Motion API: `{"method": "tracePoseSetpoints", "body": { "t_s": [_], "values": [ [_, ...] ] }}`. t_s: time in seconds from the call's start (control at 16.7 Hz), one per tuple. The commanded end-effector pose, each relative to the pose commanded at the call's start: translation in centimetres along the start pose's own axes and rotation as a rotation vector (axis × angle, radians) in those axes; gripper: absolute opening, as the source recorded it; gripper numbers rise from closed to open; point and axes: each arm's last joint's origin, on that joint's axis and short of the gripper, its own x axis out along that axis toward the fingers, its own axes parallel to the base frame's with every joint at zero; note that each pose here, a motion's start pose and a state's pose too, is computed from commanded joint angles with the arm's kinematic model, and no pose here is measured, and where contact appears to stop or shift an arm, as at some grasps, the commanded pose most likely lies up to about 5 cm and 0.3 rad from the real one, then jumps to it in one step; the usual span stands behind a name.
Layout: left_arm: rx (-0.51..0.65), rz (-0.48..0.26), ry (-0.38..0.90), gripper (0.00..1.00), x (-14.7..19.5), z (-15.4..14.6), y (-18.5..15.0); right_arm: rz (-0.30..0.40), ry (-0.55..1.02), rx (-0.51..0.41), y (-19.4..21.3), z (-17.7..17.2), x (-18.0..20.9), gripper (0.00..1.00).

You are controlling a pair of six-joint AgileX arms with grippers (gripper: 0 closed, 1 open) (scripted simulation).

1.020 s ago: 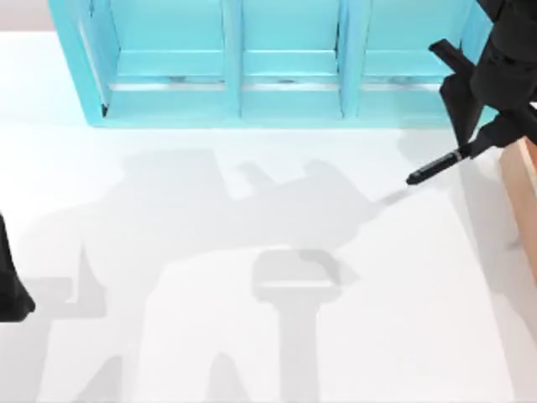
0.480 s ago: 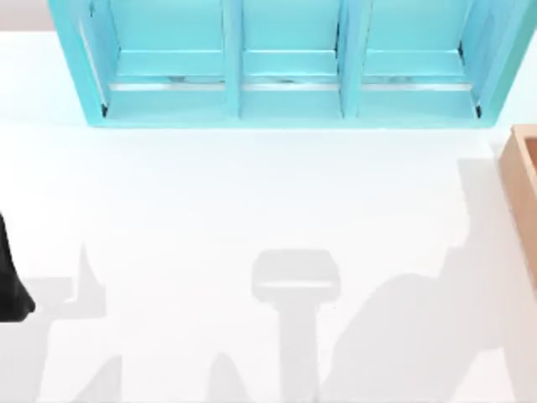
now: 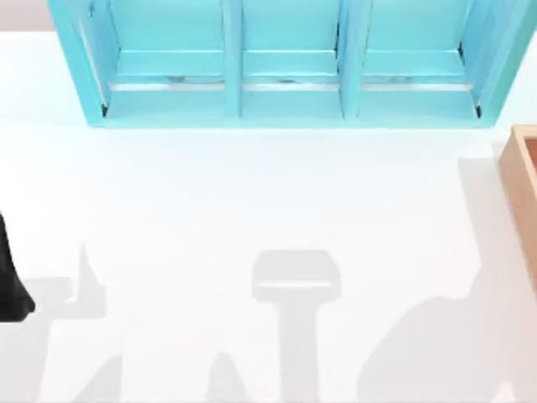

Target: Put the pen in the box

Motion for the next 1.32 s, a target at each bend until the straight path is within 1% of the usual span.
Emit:
{"method": "tracePoseSetpoints", "body": {
  "t_s": [0.84, 1.14, 1.32],
  "values": [
    [0.0, 0.0, 0.0, 1.0, 0.0, 0.0, 0.0, 0.006, 0.0, -0.001, -0.1, -3.0, 5.3, 0.0],
    [0.0, 0.0, 0.0, 1.0, 0.0, 0.0, 0.0, 0.003, 0.0, 0.002, -0.1, -3.2, 5.5, 0.0],
    [0.0, 0.0, 0.0, 1.0, 0.0, 0.0, 0.0, 0.003, 0.0, 0.002, -0.1, -3.2, 5.5, 0.23]
  ]
}}
